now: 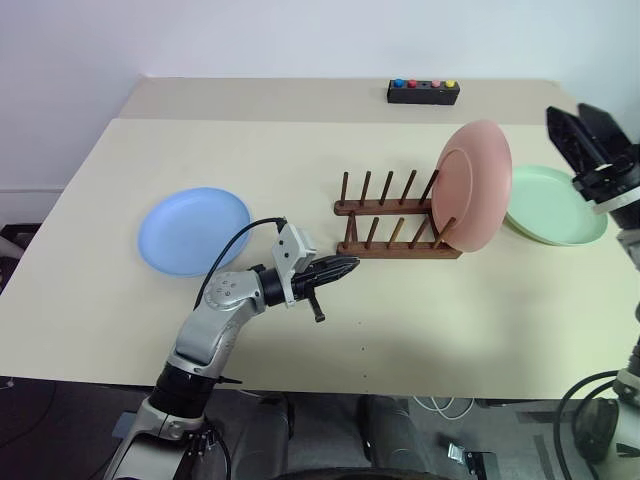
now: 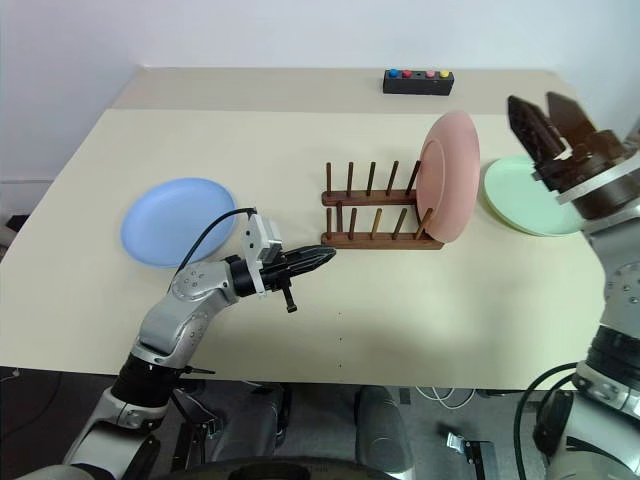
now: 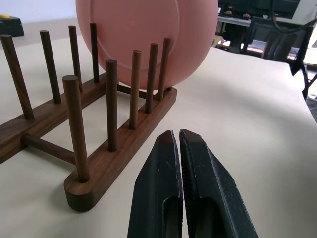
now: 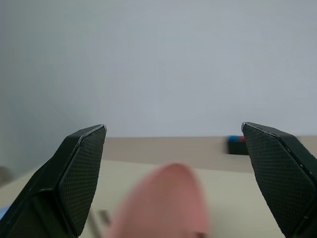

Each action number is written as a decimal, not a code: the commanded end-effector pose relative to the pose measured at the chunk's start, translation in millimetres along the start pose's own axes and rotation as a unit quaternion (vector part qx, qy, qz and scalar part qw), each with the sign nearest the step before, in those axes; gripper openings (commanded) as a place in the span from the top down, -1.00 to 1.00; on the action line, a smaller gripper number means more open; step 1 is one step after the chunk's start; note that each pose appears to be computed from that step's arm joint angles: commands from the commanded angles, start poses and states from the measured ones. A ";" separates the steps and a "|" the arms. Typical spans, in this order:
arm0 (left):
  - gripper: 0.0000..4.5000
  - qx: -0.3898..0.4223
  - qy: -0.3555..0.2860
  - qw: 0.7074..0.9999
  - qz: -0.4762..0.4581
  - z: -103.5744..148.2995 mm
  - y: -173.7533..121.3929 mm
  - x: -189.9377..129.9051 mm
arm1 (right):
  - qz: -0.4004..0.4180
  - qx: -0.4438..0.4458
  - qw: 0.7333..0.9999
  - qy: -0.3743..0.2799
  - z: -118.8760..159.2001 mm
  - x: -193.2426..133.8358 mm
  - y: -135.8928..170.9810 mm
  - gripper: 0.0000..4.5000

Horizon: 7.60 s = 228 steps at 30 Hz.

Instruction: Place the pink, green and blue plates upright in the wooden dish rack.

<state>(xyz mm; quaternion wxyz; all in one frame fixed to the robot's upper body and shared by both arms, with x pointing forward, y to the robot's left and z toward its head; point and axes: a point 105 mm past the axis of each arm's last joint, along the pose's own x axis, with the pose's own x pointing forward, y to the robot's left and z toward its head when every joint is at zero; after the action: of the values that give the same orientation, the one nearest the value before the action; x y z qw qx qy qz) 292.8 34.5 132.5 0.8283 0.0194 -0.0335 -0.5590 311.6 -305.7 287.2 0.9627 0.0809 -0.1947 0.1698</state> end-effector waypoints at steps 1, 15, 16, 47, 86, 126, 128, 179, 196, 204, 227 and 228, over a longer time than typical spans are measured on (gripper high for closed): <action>0.95 0.015 -0.021 1.000 -0.006 13.6 -2.5 -0.5 | -0.096 -0.120 0.987 0.052 4.5 -21.4 -41.1 -0.99; 0.95 0.023 -0.020 0.999 -0.013 16.4 -0.7 -0.7 | -0.014 -0.349 0.876 0.332 -111.8 -43.2 -65.9 -0.99; 0.95 0.023 -0.020 0.999 -0.011 16.5 -0.5 -1.1 | -0.009 -0.356 0.870 0.342 -118.9 -42.8 -67.2 -0.99; 0.95 0.017 -0.020 1.000 0.007 12.9 -0.7 -4.0 | -0.156 -0.558 0.806 0.118 -31.8 12.2 -70.3 0.98; 0.95 0.008 -0.020 0.998 0.054 13.8 21.9 -31.4 | 0.219 0.164 0.961 0.026 -37.8 17.0 156.4 0.98; 0.95 0.002 -0.034 0.999 0.038 19.1 15.9 -38.8 | 0.181 0.206 0.961 0.018 -48.1 22.0 137.5 -0.34; 0.95 0.001 -0.035 0.999 0.038 19.4 15.7 -38.5 | 0.181 0.203 0.962 0.017 -46.9 22.2 137.3 -0.34; -0.59 -0.190 0.071 0.720 0.664 -4.8 162.5 -248.6 | 0.425 -0.144 0.888 0.101 -80.0 22.3 218.5 -0.36; 0.97 0.036 -0.165 0.788 0.592 123.7 162.7 -167.4 | 0.331 -0.298 0.893 0.070 -91.0 59.8 202.1 -0.36; 0.97 0.143 -0.202 0.796 0.552 158.3 136.1 -121.2 | 0.308 -0.404 0.861 -0.019 -82.1 79.1 229.9 -0.36; 0.97 0.138 -0.239 0.840 0.468 186.1 95.8 -65.6 | 0.336 -0.529 0.779 -0.034 -120.5 84.8 250.0 -0.36; 0.97 0.137 -0.239 0.841 0.465 186.3 94.9 -64.8 | 0.333 -0.534 0.776 -0.035 -121.2 85.7 249.2 -0.36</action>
<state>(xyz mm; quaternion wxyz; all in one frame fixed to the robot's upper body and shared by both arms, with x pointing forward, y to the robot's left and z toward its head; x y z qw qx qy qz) 355.3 138.2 304.4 0.9586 -0.0202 -0.2754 -0.0693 340.3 -24.2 216.3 0.7321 -0.5075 -0.2694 0.3659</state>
